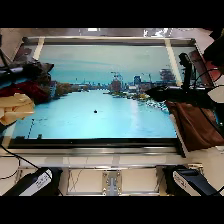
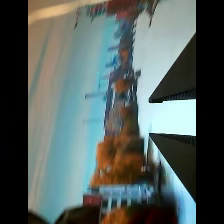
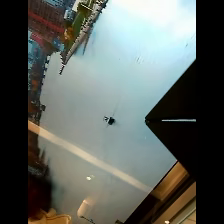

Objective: Fold the shirts.

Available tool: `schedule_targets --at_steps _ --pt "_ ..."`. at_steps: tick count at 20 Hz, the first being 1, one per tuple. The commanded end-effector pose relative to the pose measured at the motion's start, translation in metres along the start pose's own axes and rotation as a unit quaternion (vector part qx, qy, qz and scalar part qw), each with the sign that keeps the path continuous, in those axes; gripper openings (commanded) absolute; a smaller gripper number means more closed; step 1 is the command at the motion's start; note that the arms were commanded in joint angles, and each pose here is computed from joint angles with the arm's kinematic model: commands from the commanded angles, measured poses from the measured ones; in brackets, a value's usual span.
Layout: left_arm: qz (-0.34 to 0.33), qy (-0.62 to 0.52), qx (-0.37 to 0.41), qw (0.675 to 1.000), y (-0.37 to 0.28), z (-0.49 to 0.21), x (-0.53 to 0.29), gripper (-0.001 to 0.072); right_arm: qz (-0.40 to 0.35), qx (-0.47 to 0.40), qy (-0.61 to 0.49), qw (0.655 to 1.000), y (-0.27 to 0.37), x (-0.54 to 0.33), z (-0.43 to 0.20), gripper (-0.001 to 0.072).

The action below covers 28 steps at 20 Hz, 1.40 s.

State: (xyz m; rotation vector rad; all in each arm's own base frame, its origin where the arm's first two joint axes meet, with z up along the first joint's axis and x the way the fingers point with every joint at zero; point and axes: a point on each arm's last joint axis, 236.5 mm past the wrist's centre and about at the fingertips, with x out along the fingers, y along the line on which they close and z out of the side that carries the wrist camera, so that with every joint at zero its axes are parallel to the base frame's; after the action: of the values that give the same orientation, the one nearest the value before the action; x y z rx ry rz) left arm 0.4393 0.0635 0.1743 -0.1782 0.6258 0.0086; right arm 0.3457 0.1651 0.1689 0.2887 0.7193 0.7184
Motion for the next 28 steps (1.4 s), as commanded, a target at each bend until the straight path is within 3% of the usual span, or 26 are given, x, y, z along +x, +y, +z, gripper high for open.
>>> schedule_targets --at_steps 1,2,3,4,5,7,10,18,21,22,23,24,26,28 --pt "0.240 -0.008 -0.062 0.969 0.163 -0.007 -0.035 0.0244 0.013 0.024 -0.050 0.998 0.006 -0.002 0.024 0.0020" --pt "0.284 0.014 -0.112 0.952 0.205 -0.030 -0.047 0.0299 0.022 0.030 -0.056 0.998 0.010 -0.002 0.027 0.0020" --pt "0.305 0.033 -0.171 0.936 0.237 -0.055 -0.054 0.0606 0.022 0.036 -0.070 0.997 0.010 -0.003 0.034 0.0020" --pt "0.307 0.046 -0.242 0.919 0.259 -0.078 -0.054 0.0695 0.016 0.037 -0.082 0.996 0.007 -0.004 0.039 0.0021" --pt "0.296 0.065 -0.306 0.903 0.273 -0.104 -0.050 0.0696 0.011 0.038 -0.090 0.995 0.004 -0.004 0.043 0.0061" --pt "0.271 0.109 -0.409 0.865 0.294 -0.156 -0.038 0.0696 0.010 0.041 -0.098 0.994 0.003 -0.005 0.047 0.0279" --pt "0.219 0.112 -0.503 0.829 0.308 -0.189 -0.009 0.0696 0.020 0.049 -0.104 0.993 0.008 -0.006 0.050 0.0287" --pt "0.099 0.141 -0.526 0.833 0.269 -0.206 0.084 0.0696 0.049 0.087 -0.153 0.983 0.017 -0.013 0.073 0.0287" --pt "0.087 0.141 -0.514 0.842 0.254 -0.202 0.107 0.0691 0.055 0.093 -0.158 0.981 0.019 -0.014 0.076 0.0285" --pt "0.085 0.144 -0.510 0.844 0.249 -0.202 0.113 0.0621 0.058 0.095 -0.160 0.981 0.020 -0.014 0.077 0.0269" --pt "0.082 0.148 -0.506 0.846 0.244 -0.202 0.116 0.0386 0.061 0.099 -0.163 0.980 0.021 -0.015 0.079 0.0269" --pt "0.073 0.151 -0.507 0.845 0.236 -0.199 0.117 0.0011 0.066 0.105 -0.170 0.978 0.022 -0.016 0.082 0.0269" --pt "0.023 0.150 -0.523 0.839 0.213 -0.182 0.116 0.0016 0.076 0.112 -0.187 0.973 0.027 -0.021 0.092 0.0268" --pt "-0.076 0.120 -0.515 0.845 0.176 -0.135 0.103 0.0016 0.081 0.093 -0.204 0.971 0.038 -0.033 0.109 0.0268"
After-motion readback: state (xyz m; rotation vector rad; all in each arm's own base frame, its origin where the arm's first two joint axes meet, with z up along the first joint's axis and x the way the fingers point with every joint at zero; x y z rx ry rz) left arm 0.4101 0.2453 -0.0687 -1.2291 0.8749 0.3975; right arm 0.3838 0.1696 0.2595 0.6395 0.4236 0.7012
